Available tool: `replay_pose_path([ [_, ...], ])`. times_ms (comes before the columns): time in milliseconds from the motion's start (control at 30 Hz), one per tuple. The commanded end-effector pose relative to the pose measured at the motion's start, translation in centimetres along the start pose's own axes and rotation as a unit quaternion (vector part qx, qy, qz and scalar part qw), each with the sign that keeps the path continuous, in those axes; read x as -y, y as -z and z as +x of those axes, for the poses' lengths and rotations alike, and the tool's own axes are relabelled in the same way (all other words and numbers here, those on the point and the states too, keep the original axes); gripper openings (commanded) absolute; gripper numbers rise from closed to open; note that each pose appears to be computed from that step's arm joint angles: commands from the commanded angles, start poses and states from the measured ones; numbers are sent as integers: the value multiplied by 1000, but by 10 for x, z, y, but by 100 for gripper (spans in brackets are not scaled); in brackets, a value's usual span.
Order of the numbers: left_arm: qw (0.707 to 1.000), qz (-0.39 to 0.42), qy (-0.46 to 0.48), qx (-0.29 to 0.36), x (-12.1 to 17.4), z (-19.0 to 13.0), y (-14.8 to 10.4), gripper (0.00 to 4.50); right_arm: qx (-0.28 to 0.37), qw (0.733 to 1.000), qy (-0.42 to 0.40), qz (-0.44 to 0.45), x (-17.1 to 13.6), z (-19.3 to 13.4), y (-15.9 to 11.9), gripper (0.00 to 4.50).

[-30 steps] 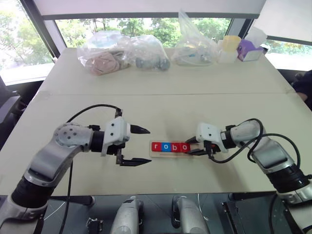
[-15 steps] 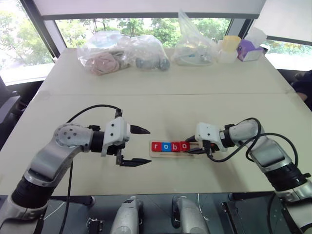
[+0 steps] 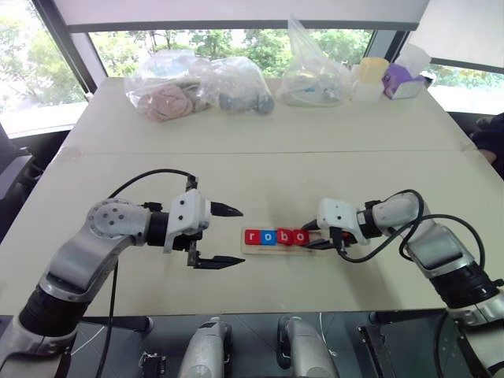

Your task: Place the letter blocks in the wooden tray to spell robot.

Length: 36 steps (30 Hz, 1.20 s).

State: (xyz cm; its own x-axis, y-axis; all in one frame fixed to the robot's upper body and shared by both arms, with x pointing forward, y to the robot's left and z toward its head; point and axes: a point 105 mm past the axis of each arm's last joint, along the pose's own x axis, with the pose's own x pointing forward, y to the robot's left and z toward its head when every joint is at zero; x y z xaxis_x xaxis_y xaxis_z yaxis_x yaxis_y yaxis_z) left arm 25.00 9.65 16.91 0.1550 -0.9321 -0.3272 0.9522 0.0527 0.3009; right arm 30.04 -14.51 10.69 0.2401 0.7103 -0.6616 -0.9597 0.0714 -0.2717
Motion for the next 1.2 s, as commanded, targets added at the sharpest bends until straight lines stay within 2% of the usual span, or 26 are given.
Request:
replay_pose_path([
  [33,1000,18,-2,9,0,0,-6,450,2,1000,12,-13,6,-7,-6,112],
  [600,1000,18,-7,11,-2,0,-7,450,0,1000,9,-13,7,-4,-7,112],
  [633,1000,18,-7,11,-2,0,-7,450,-1,1000,8,-13,7,-4,-7,215],
  [1033,1000,18,-7,12,-2,1,-7,450,7,1000,11,-11,11,-10,-14,215],
  [1200,1000,18,-7,12,-2,1,-7,450,29,999,39,1,23,-26,-28,215],
])
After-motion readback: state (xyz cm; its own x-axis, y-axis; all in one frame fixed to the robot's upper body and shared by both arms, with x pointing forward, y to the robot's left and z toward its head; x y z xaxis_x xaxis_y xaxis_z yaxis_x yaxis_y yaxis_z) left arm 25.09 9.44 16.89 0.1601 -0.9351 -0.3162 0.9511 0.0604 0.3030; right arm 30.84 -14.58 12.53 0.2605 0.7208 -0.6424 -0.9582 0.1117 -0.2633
